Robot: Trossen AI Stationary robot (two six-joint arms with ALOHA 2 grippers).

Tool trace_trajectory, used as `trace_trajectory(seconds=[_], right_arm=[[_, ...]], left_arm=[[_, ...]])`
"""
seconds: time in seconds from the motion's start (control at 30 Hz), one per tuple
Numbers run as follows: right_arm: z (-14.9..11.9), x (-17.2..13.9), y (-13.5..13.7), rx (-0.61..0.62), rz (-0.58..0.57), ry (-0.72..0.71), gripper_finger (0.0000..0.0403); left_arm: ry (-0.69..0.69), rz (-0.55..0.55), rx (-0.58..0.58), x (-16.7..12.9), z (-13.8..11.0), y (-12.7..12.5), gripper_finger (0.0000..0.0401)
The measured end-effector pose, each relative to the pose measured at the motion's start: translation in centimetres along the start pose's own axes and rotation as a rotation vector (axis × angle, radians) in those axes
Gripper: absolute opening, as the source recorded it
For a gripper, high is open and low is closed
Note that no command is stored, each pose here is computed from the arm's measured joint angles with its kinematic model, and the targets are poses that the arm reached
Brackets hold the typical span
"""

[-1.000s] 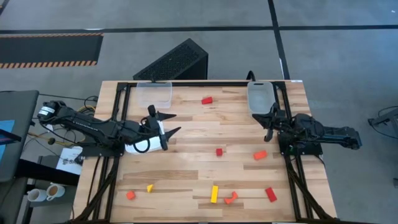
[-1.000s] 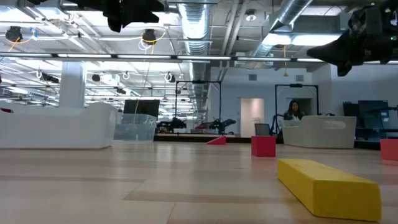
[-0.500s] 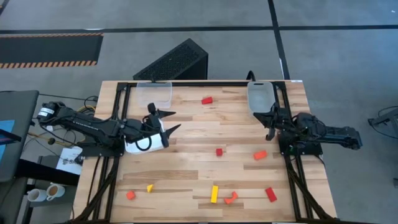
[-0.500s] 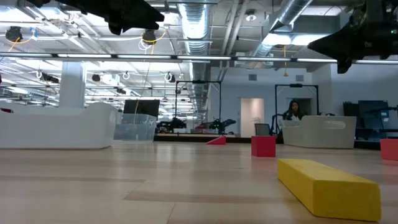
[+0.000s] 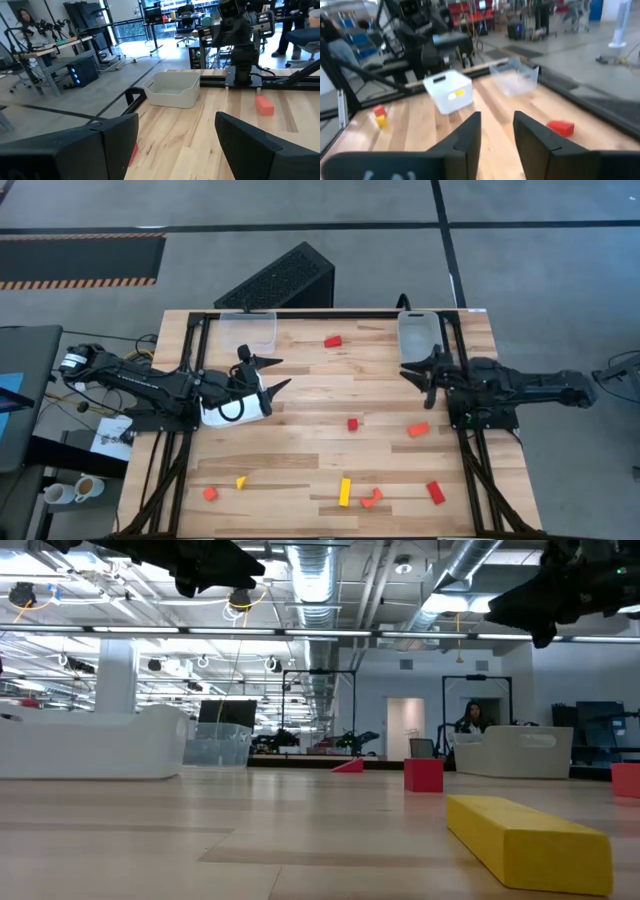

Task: Sort & place blocks by color
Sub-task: Put the middle red block into the gray bin

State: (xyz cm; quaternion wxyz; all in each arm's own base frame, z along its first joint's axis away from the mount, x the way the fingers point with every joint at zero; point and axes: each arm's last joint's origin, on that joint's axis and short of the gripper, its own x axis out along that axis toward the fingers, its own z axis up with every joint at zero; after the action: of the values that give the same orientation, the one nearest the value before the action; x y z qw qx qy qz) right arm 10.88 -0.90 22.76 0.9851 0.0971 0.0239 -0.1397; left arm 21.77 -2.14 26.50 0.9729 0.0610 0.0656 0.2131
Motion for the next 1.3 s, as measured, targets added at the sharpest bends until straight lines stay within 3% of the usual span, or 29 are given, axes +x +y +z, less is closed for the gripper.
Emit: trace_trajectory(seconds=[0.23,0.43,1.03,1.3], right_arm=[[0.4,1.6,1.1,-0.026,0.008,0.158,0.0176],[0.2,3.0,2.0,-0.041,0.017,0.240,0.0172],[-4.3,6.6,3.8,-0.011,-0.009,0.516,0.0176],[-3.4,7.6,4.5,-0.038,-0.030,0.599,0.0176]], left_arm=[[0.001,0.000,-0.002,0.0,0.0,0.0,0.0251],[0.000,0.000,-0.006,0.0,0.0,0.0,0.0251],[-0.006,-0.003,-0.029,0.0,0.1,0.0,0.0251],[-0.007,-0.020,-0.044,0.0,0.1,-0.1,0.0251]])
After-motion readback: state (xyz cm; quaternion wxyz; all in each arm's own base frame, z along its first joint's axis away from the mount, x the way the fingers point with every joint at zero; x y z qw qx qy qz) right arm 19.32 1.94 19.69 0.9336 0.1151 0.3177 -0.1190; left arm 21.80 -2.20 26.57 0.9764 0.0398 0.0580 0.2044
